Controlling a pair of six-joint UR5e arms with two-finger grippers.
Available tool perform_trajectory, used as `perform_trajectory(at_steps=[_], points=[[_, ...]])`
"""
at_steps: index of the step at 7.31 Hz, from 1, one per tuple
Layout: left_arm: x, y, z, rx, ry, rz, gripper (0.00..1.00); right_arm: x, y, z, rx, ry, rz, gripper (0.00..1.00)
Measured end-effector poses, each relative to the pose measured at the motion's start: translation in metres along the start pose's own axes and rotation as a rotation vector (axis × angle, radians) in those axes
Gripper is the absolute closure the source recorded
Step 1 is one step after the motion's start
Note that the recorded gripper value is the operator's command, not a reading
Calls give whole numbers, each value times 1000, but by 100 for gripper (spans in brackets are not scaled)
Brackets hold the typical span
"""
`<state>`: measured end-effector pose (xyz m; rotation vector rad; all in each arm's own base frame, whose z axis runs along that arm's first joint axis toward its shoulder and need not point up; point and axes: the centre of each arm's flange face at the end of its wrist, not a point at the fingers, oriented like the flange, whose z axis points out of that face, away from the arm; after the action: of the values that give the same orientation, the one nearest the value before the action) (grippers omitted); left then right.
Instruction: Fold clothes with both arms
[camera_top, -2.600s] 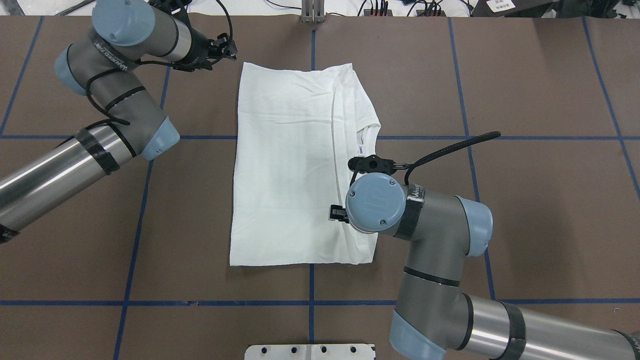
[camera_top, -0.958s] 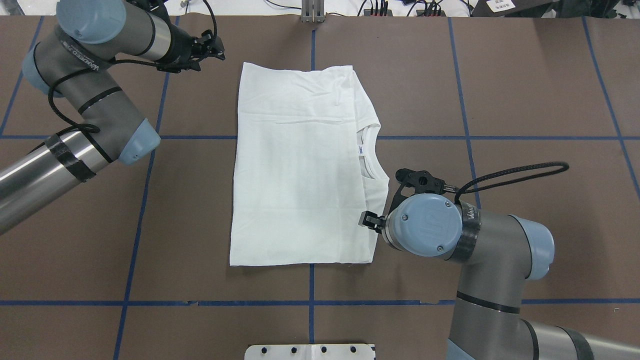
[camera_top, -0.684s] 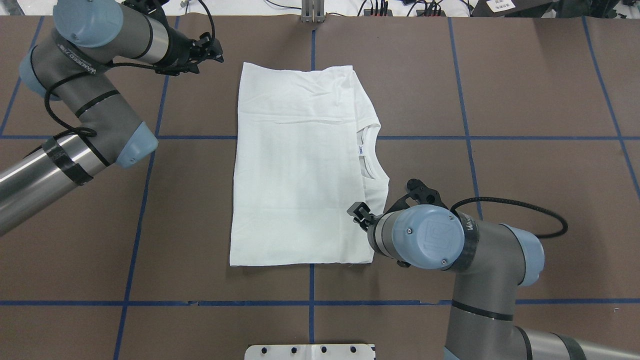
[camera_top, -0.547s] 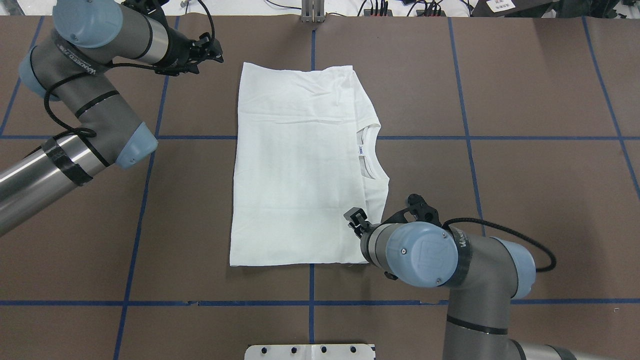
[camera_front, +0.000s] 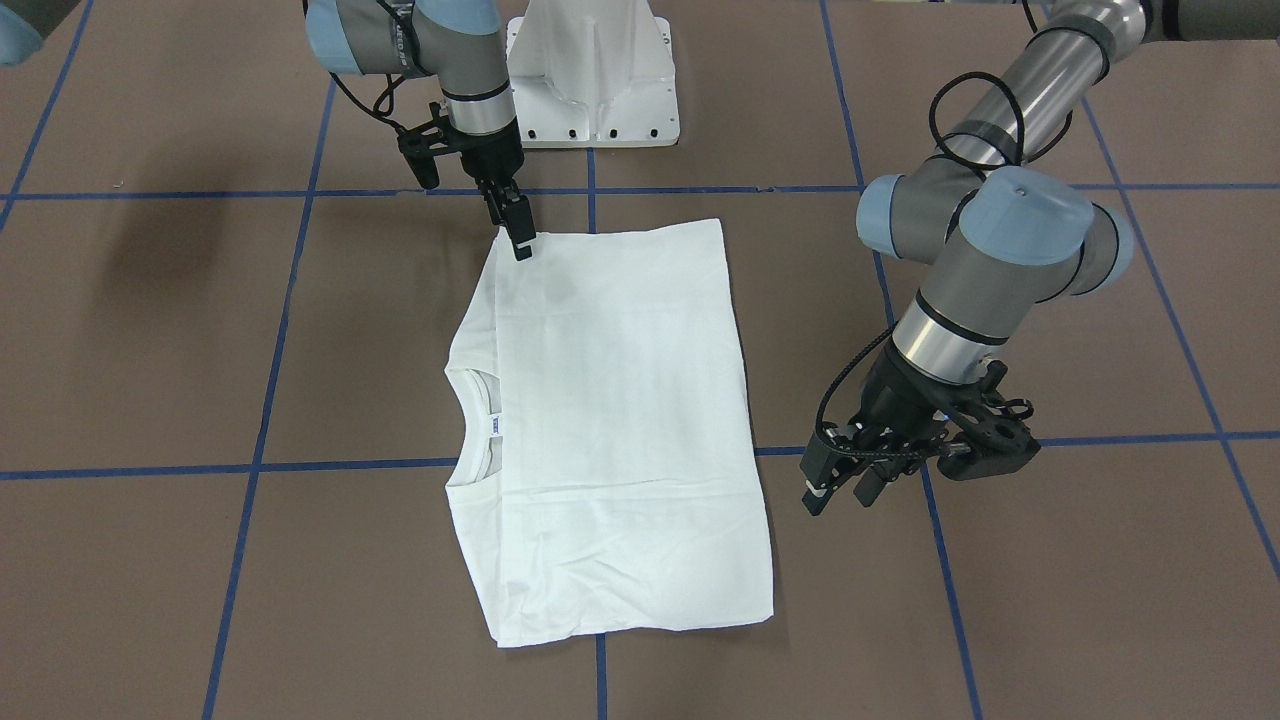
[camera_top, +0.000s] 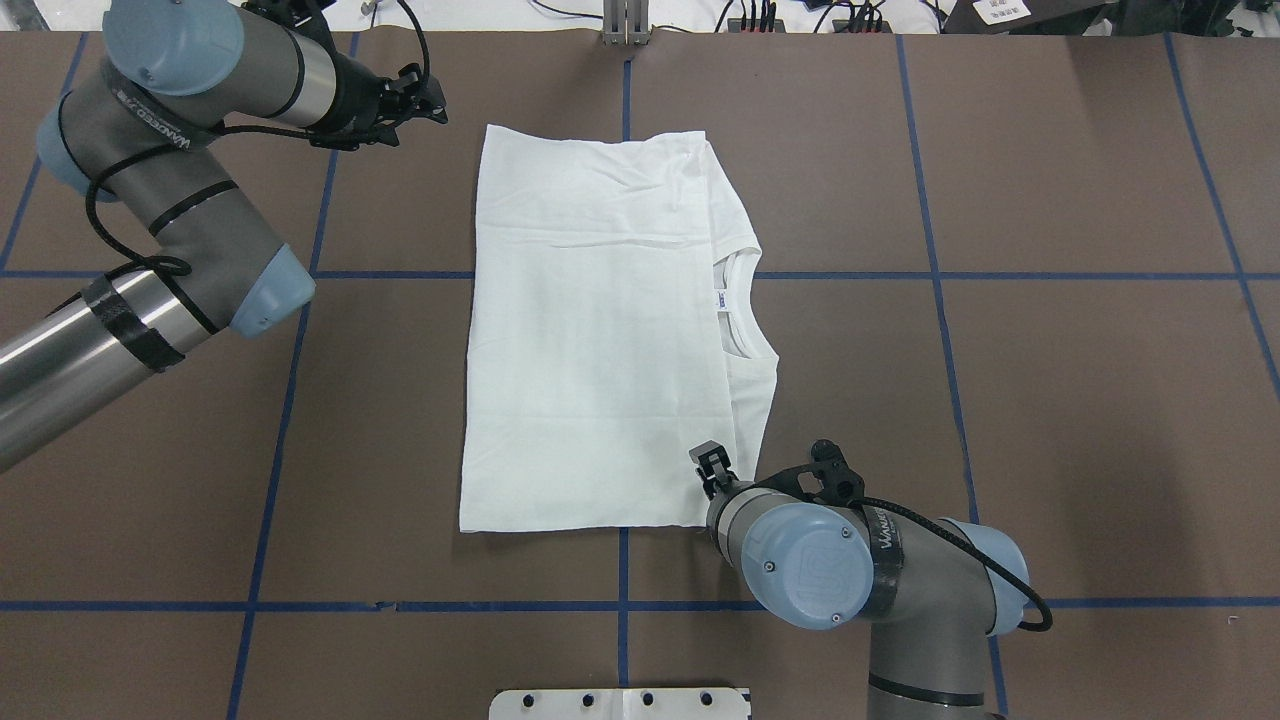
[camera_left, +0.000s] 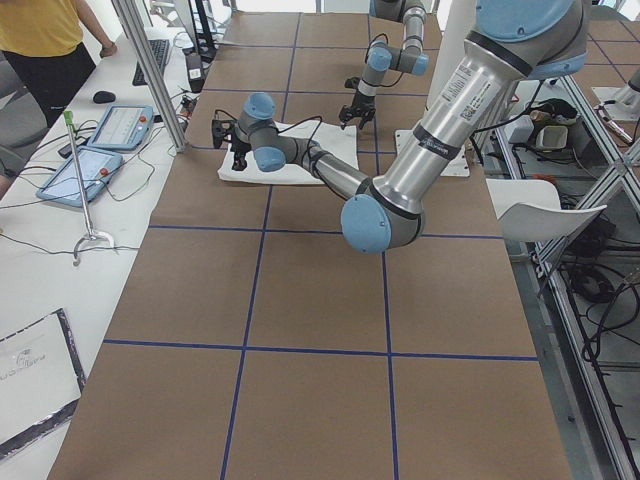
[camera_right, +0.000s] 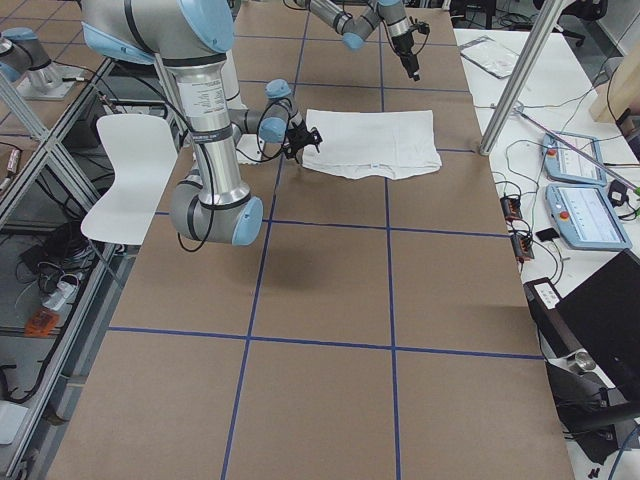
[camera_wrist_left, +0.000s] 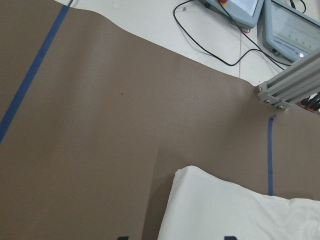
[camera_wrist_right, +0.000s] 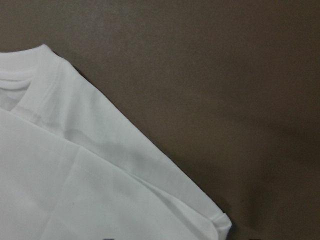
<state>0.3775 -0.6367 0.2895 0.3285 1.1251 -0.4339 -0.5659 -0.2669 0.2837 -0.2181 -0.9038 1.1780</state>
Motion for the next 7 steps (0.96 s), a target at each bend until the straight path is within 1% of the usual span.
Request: perform_trajectory(at_steps=[2,3,4,5,6,7], points=[[0,0,-1,0,2,0,30,0,-2,4,11,2,2,12],[1,0,-1,-1,2,-2,30,2,-2,5,16,7,0,19],[0,0,-1,-1,1,-5,30,3,-1,7,18,11,-2,41],[0,0,0,-1,1,-7,30,4,1,8,19,13,-3,98],[0,0,0,-1,0,-7,30,4,2,8,19,14,-3,100],[0,0,0,-1,0,-7,30,4,2,8,18,14,-3,100]])
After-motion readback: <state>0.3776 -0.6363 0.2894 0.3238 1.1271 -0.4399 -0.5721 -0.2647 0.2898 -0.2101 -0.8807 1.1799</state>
